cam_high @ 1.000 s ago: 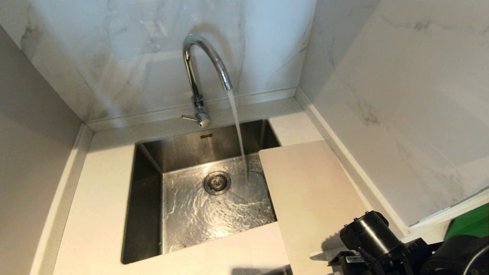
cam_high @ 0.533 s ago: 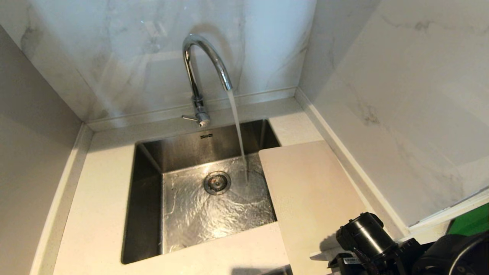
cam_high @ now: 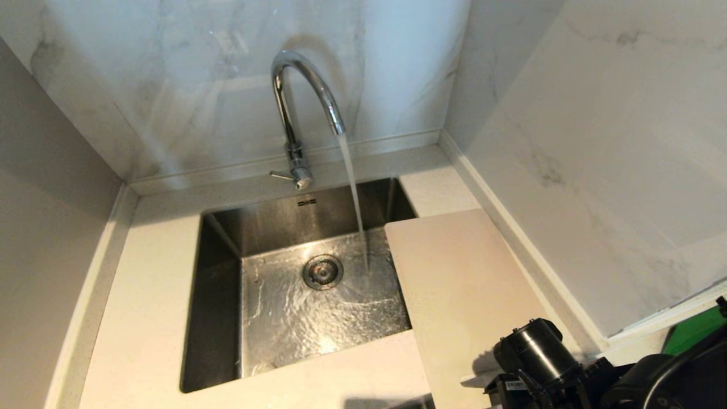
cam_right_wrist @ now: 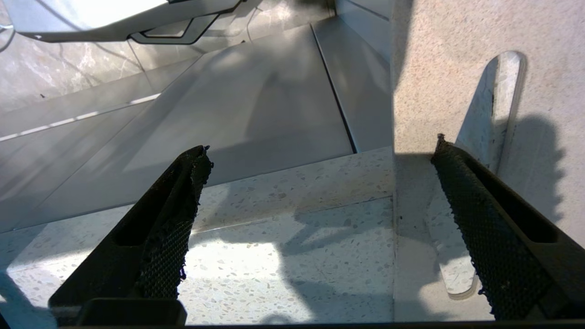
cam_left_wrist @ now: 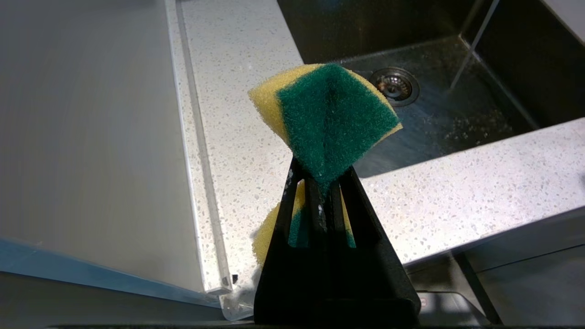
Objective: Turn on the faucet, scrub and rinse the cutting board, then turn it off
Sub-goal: Pick up the cutting board
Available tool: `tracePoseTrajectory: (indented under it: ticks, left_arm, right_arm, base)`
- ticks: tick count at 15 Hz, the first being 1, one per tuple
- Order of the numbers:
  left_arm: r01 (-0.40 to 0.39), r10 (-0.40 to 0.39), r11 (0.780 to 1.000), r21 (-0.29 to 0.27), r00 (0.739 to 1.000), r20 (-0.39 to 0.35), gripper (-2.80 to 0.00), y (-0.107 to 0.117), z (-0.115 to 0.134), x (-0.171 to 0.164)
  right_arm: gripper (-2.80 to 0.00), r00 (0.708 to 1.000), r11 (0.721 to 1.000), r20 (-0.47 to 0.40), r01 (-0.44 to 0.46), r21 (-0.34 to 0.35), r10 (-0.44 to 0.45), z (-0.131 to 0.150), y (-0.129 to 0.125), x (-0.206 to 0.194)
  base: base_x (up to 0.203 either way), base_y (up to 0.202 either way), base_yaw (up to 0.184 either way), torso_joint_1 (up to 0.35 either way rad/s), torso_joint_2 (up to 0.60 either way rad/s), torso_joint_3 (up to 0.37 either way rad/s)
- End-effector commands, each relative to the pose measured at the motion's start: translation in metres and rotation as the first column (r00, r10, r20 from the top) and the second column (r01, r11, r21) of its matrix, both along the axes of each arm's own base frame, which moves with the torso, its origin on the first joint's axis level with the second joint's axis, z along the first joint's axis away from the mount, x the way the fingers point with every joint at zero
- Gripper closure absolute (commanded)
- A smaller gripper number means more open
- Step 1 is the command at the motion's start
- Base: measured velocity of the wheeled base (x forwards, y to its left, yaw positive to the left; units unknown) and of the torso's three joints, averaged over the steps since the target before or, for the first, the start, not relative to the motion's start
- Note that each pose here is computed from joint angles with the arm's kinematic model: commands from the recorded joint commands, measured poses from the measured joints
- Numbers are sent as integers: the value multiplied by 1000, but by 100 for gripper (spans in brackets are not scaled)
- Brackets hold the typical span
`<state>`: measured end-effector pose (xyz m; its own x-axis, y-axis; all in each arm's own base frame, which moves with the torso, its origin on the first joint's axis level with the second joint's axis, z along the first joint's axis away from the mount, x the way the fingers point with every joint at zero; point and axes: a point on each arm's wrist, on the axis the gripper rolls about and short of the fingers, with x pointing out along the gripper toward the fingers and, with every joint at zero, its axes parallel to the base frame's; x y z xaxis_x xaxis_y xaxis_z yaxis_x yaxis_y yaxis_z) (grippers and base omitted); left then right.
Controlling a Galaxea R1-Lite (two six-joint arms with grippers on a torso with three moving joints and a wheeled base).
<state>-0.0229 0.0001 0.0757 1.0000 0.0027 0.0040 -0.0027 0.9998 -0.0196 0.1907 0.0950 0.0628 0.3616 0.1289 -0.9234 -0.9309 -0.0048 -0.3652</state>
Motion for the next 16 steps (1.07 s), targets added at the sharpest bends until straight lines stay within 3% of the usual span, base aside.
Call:
tracePoseTrajectory:
  ticks: [1,16]
  left_arm:
    - [0,0,1000,0,1000,-1,0,0,0,0]
    - [0,0,1000,-2,1000,-1,0,0,0,0]
  right_arm:
    - [-280,1000,1000,-14,-7,-10,7,-4,1,1]
    - [-280,1000,1000,17,-7,-2,7,2,3,6]
  base:
    - [0,0,0,0,0,0]
    - [0,0,0,0,0,0]
